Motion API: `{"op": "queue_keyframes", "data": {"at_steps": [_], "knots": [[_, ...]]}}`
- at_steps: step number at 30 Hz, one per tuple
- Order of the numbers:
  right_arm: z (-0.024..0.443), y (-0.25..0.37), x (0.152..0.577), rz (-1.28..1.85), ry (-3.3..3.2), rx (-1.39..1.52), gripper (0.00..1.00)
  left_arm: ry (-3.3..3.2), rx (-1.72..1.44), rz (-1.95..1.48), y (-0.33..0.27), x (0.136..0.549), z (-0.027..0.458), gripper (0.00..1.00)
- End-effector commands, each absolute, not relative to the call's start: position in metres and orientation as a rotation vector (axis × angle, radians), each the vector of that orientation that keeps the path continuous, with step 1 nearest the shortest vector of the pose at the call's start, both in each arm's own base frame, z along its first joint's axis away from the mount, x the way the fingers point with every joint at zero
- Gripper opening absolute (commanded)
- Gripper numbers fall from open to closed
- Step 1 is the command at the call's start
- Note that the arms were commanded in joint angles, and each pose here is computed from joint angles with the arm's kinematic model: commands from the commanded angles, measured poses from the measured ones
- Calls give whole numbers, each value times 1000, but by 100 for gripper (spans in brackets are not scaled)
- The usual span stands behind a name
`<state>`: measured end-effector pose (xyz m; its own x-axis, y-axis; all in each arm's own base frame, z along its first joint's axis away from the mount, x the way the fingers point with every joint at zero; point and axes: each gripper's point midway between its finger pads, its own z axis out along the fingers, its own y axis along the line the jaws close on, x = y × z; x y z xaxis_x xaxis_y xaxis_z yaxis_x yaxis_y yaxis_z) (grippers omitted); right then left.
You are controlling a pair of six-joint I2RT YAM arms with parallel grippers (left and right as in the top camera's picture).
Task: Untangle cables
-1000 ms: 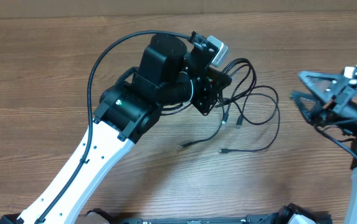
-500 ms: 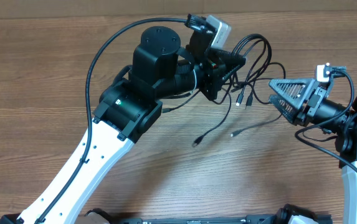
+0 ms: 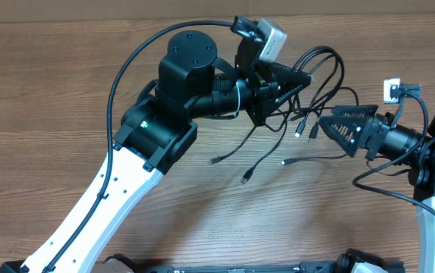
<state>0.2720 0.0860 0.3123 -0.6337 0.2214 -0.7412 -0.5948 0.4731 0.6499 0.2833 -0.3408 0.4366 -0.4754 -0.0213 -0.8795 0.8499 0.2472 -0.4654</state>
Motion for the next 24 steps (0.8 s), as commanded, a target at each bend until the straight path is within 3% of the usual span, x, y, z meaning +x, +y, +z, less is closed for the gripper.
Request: {"op": "queue_keyframes", "data": {"at_steps": [1,10,14,18,20,21,24], "knots": [[319,93,262,1210,1798,-500,100,1660,791,-1387,-340,276,449,4],[316,103,256,1206,1777,-577,98,1562,851,-1446,-342,264,467,4],[316,124,247,1246,1755,-678,91,1554,855,-1457,-343,263,469,4],[315,143,238,1276,1742,-762,74,1552,868,-1470,-343,260,469,4],[314,146,236,1277,1746,-776,54,1552,867,-1469,-343,260,469,4],[313,147,236,1279,1751,-776,48,1552,867,-1469,-343,260,469,4],[312,147,235,1283,1760,-769,39,1555,857,-1461,-339,264,469,4]]}}
